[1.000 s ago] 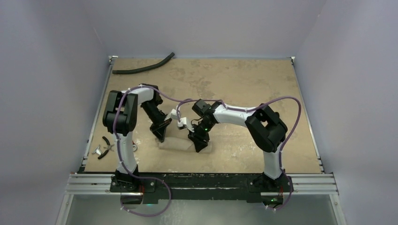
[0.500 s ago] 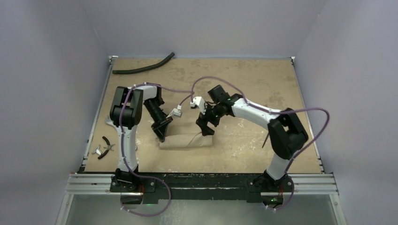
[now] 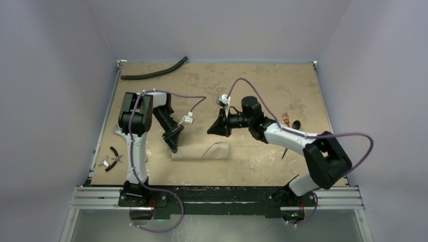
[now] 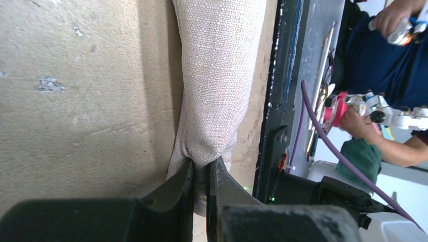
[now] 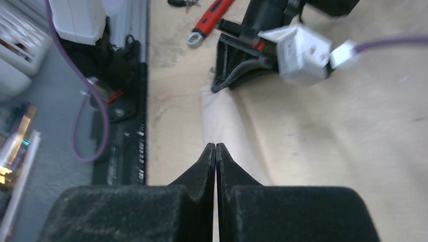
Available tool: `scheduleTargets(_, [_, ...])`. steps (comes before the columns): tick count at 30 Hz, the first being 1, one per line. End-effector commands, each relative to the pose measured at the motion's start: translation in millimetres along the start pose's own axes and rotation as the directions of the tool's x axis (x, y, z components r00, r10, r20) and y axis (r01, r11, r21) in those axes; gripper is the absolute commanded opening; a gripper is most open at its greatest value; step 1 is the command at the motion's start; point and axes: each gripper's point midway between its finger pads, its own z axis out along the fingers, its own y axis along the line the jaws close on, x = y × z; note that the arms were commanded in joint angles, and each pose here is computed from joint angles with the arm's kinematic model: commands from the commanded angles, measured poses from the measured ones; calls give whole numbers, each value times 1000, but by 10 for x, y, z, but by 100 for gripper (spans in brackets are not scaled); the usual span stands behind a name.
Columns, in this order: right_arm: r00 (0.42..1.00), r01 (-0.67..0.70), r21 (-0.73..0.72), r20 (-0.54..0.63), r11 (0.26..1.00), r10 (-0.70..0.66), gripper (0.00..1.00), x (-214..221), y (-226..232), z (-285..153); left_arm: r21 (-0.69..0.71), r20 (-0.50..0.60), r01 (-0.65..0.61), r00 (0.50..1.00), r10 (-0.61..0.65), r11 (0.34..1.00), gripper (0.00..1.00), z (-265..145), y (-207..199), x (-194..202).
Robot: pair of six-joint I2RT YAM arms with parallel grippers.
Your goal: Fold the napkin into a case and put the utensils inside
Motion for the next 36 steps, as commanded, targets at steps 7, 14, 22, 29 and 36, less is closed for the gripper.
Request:
scheduleTargets(7, [919, -340, -240, 121, 909, 375, 0, 316, 515, 564, -66, 19, -19, 1000, 21, 998, 0, 53, 412, 3])
scheduleTargets(14, [880, -465, -113, 46, 878, 472, 0, 777, 193, 824, -64, 34, 11, 999, -9, 998, 0, 43, 430, -16])
scheduleTargets(22, [849, -524, 101, -26, 846, 528, 0, 1235, -226, 981, -81, 51, 30, 998, -26, 996, 0, 27, 462, -21])
scheduleTargets(29, [847, -510, 188, -63, 839, 528, 0, 1531, -405, 1034, -168, 90, 42, 996, -27, 985, 18, -135, 520, -134])
scheduleTargets(36, [851, -489, 231, -86, 841, 518, 0, 1719, -461, 1026, -346, 104, 41, 995, -5, 937, 85, -455, 613, -247])
